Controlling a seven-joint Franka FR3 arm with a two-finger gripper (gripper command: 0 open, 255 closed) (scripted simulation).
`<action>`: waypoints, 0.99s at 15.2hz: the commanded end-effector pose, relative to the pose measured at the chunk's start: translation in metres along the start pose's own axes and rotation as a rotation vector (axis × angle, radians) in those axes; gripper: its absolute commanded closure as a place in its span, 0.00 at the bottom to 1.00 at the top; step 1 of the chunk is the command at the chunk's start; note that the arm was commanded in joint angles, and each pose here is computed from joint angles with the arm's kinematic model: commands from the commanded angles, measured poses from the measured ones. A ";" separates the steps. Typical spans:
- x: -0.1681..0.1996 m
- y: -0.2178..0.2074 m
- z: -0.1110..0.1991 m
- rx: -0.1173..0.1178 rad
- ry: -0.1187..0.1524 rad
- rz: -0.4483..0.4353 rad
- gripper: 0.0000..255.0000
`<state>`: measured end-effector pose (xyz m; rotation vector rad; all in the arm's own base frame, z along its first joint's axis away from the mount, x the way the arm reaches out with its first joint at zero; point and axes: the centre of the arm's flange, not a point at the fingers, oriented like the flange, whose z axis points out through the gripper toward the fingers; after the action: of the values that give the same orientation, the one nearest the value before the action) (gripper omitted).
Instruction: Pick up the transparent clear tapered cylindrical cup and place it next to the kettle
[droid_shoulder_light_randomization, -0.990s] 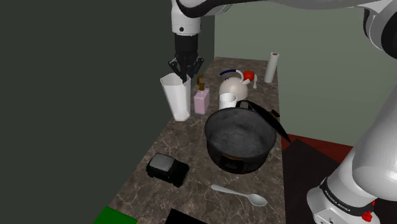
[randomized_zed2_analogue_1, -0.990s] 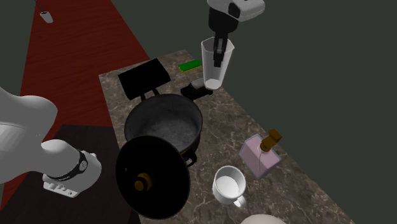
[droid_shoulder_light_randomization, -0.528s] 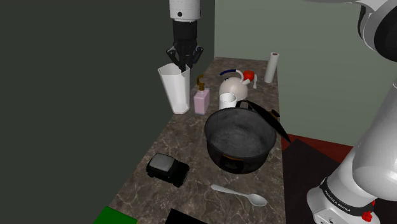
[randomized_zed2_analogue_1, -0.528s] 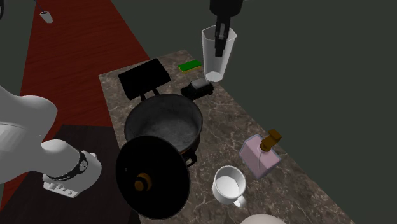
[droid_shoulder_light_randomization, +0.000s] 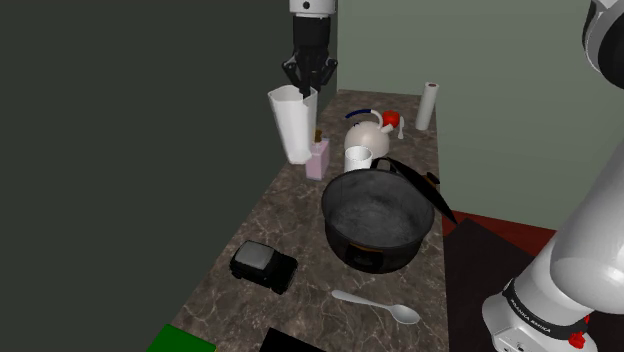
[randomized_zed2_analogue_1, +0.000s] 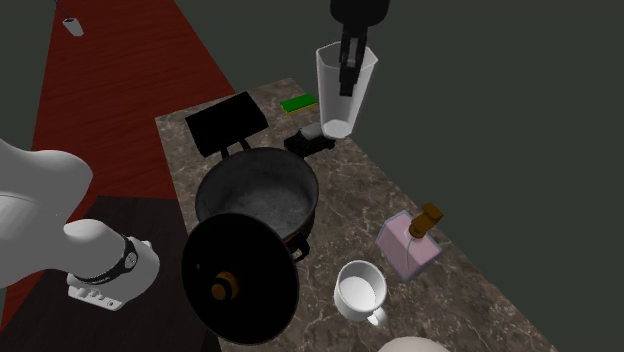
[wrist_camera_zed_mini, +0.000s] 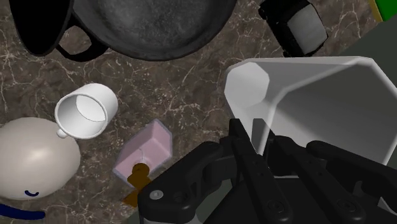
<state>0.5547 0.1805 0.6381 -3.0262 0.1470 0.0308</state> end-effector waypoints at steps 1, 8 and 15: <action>0.004 0.026 -0.002 0.000 0.000 -0.001 1.00; 0.016 0.116 -0.013 0.000 0.000 -0.001 1.00; 0.029 0.207 -0.023 0.000 0.000 -0.001 1.00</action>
<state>0.5623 -0.0174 0.6366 -3.0258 0.1474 0.0312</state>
